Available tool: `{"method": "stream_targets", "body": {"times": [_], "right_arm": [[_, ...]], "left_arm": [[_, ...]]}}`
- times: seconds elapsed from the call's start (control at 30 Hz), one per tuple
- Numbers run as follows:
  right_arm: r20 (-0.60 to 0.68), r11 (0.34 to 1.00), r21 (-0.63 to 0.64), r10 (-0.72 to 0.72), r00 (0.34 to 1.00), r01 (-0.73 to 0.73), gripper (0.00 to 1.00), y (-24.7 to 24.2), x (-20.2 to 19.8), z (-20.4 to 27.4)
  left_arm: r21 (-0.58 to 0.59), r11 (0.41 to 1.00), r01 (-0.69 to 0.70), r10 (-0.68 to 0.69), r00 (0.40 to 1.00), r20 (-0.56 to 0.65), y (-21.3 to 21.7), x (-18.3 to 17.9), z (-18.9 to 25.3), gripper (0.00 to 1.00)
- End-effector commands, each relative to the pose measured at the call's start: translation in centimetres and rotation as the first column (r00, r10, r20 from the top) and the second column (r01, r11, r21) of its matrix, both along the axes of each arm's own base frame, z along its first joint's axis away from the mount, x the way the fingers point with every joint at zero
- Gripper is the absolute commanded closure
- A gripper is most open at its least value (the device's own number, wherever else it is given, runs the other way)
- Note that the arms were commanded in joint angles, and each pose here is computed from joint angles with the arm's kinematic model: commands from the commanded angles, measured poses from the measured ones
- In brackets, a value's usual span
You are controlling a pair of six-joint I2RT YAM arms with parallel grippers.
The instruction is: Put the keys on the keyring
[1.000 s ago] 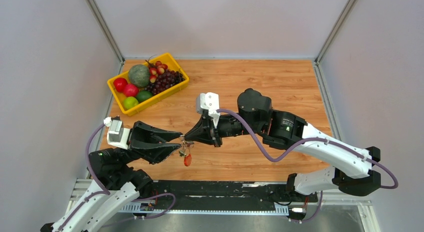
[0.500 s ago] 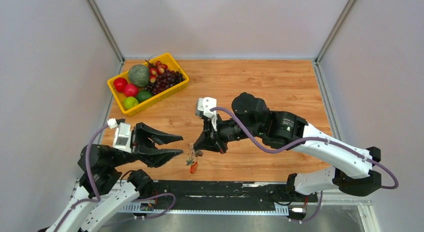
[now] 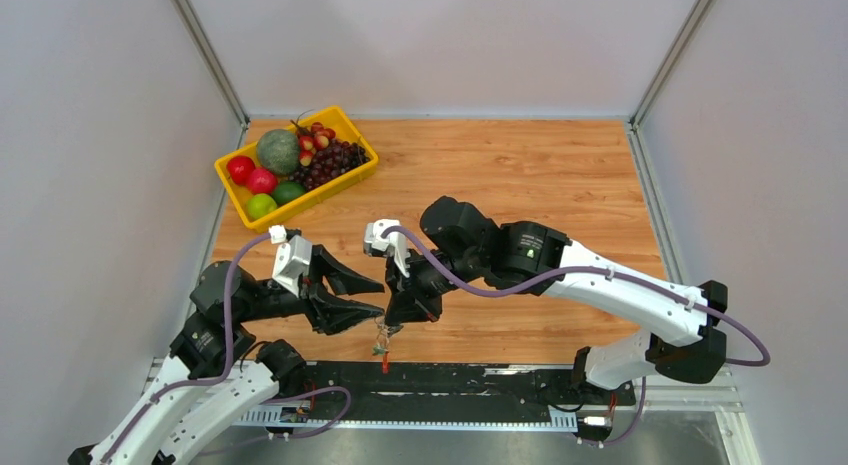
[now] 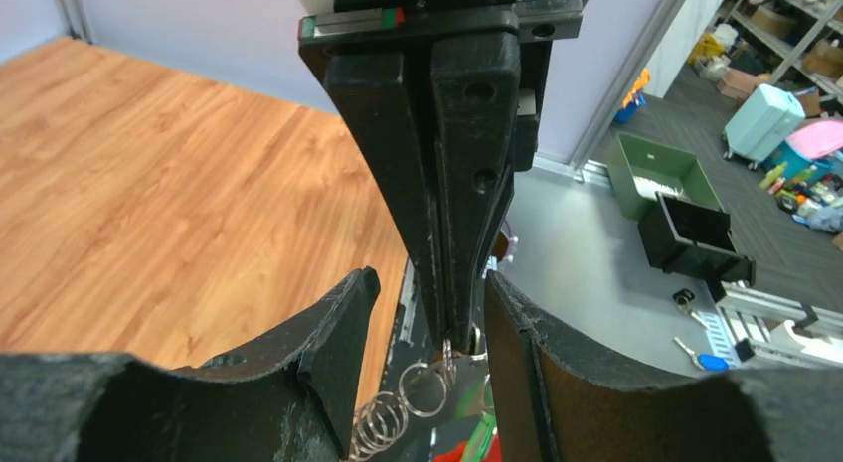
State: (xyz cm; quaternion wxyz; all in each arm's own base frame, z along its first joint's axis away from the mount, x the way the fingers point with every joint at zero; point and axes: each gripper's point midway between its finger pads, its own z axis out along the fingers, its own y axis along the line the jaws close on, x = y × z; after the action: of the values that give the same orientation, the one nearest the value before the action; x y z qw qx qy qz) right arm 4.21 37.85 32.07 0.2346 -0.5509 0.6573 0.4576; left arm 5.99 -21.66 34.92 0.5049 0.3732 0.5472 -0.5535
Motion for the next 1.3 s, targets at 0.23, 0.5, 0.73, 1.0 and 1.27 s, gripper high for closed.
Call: {"method": "stream_targets", "body": {"times": [0.23,0.5,0.73,1.0,1.27], "right_arm": [[-0.015,1.000,0.019,0.011,1.000,-0.011,1.00,-0.2,0.2,1.4],[-0.010,0.999,0.028,0.031,0.999,-0.030,1.00,0.1,0.1,2.2],[-0.007,0.999,0.018,0.032,0.999,-0.032,1.00,0.2,0.3,2.2],[0.001,0.999,0.019,0.030,1.000,-0.030,1.00,0.3,0.4,2.3],[0.003,0.999,0.024,0.031,1.000,-0.031,1.00,0.2,0.3,2.5]], "left_arm": [[0.079,0.993,0.083,-0.085,0.996,0.016,0.7,-2.1,0.0,0.46],[0.134,0.986,0.098,-0.096,0.995,-0.024,0.4,-1.9,-1.4,0.47],[0.139,0.986,0.094,-0.092,0.996,-0.021,0.3,-1.7,-1.5,0.47],[0.154,0.983,0.097,-0.093,0.995,-0.034,0.3,-1.6,-2.0,0.58],[0.170,0.981,0.090,-0.084,0.996,-0.039,0.2,-1.3,-2.3,0.61]]}}
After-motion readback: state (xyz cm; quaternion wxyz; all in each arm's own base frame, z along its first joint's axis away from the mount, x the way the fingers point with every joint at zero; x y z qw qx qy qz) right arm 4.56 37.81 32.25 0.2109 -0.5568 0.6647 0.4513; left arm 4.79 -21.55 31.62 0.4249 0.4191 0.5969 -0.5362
